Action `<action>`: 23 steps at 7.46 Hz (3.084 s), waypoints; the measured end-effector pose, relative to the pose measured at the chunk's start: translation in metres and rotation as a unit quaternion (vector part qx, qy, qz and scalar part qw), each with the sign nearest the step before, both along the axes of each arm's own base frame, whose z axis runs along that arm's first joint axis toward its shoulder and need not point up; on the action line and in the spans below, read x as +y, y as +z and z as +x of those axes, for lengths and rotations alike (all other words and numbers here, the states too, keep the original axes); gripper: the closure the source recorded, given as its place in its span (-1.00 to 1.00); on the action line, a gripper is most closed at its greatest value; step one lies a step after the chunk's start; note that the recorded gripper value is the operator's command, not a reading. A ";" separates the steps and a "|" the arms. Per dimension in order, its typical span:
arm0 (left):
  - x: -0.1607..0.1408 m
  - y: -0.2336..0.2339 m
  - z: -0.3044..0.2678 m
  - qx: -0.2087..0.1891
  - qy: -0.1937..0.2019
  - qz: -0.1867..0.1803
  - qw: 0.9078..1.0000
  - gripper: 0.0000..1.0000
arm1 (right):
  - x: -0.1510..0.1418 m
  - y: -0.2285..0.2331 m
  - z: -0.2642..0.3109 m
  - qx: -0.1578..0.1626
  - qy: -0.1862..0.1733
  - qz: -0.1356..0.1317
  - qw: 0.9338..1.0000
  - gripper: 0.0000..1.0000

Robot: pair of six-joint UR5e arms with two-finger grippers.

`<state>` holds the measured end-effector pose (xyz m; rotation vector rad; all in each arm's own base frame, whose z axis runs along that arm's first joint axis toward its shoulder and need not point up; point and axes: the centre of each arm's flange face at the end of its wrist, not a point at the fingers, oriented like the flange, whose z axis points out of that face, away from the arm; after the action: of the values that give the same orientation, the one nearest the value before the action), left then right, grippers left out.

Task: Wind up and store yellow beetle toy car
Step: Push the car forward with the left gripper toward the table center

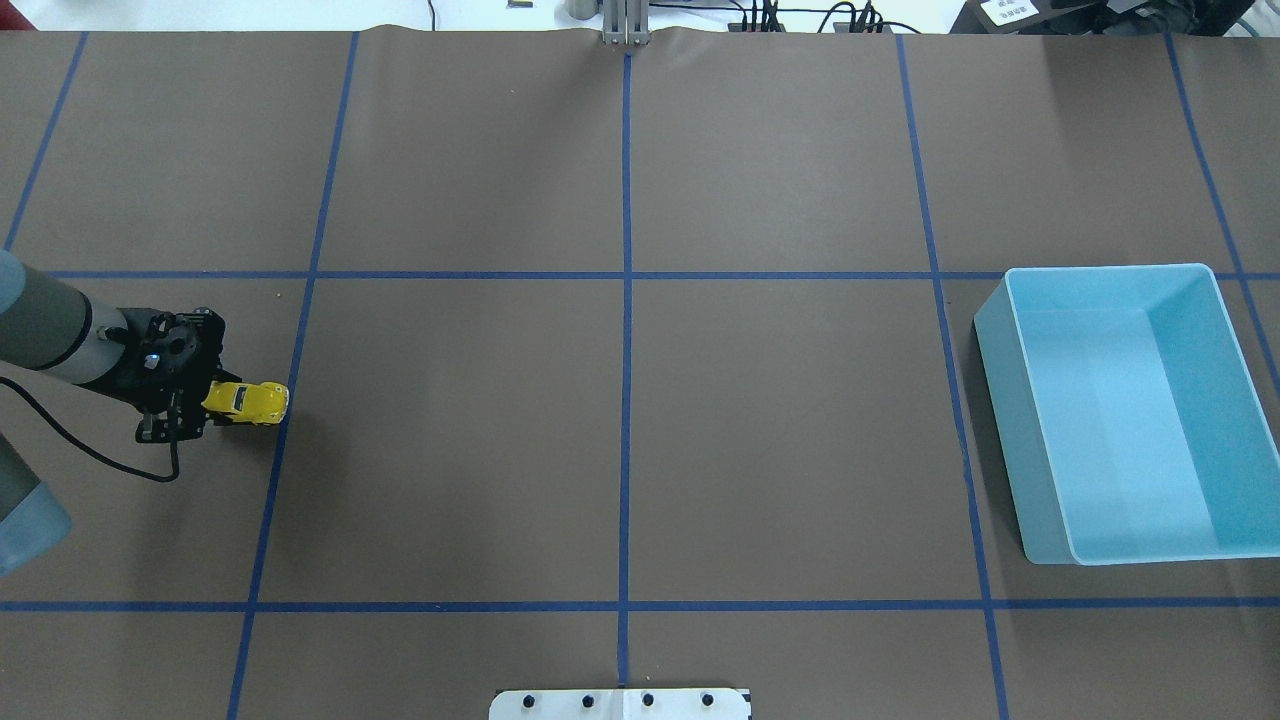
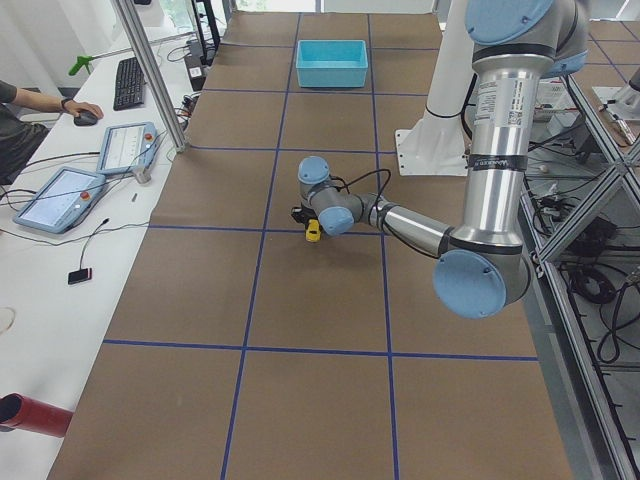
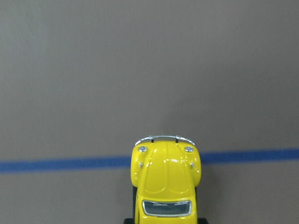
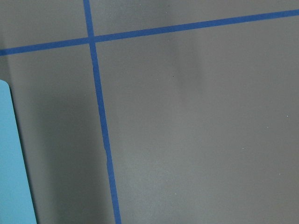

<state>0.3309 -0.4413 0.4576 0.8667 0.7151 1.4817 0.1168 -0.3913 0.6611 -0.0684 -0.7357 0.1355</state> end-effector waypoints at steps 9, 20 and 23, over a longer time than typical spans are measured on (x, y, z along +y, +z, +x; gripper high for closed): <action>-0.046 -0.082 0.125 0.018 0.026 -0.024 0.999 1.00 | 0.000 0.000 0.000 0.000 0.000 0.000 1.000 -1.00; -0.058 -0.030 0.088 -0.003 0.049 -0.019 0.999 -0.99 | 0.000 -0.001 0.000 0.000 0.000 0.001 1.000 -1.00; -0.065 -0.026 0.077 0.001 0.048 -0.019 0.999 -1.00 | 0.000 -0.001 0.000 0.000 0.000 0.001 1.000 -1.00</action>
<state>0.4081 -0.5068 0.4314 0.8134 0.7941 1.5477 0.1168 -0.3915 0.6601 -0.0664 -0.7355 0.1348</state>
